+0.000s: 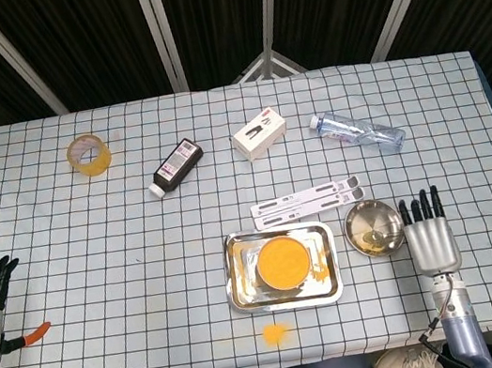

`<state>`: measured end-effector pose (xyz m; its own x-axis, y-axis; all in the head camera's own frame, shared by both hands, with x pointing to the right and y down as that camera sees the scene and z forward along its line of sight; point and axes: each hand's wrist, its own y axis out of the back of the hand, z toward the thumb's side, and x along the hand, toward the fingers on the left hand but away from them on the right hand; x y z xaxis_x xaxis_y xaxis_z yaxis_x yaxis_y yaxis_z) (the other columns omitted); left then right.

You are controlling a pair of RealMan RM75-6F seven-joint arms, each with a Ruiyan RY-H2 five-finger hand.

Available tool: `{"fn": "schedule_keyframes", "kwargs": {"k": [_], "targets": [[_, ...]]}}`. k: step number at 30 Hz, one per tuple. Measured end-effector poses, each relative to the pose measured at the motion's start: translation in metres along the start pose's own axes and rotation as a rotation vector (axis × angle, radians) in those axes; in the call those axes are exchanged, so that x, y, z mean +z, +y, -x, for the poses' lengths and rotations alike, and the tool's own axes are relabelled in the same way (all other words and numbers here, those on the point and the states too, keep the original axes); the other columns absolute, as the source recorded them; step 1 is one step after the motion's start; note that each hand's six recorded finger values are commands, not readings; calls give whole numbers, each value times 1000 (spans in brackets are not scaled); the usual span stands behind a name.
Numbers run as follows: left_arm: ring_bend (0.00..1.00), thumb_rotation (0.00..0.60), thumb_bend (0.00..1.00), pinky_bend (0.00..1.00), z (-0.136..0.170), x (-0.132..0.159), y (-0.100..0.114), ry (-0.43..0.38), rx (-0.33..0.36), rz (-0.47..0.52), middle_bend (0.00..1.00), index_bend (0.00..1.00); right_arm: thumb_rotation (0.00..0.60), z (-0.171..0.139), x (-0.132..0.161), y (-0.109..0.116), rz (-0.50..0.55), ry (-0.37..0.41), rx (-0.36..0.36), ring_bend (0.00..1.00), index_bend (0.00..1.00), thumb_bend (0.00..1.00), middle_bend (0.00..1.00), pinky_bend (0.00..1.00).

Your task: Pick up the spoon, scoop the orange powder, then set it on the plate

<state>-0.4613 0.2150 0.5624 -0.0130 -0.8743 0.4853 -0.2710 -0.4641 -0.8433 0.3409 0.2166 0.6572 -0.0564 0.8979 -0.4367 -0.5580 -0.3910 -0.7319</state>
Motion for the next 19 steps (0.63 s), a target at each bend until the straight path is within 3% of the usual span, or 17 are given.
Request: {"fn": "schedule_keyframes", "kwargs": {"k": [9,19], "targets": [[0,600,0,0,1,1,4,-25,21,-53,0,0,600,-27,-44,9,126,9,-28,0,0,396,9,0],[0,600,0,0,11,2,3,-57,43,-141,0,0,600,-73,-99,19,407,55,-29,0,0,314,0,0]]}}
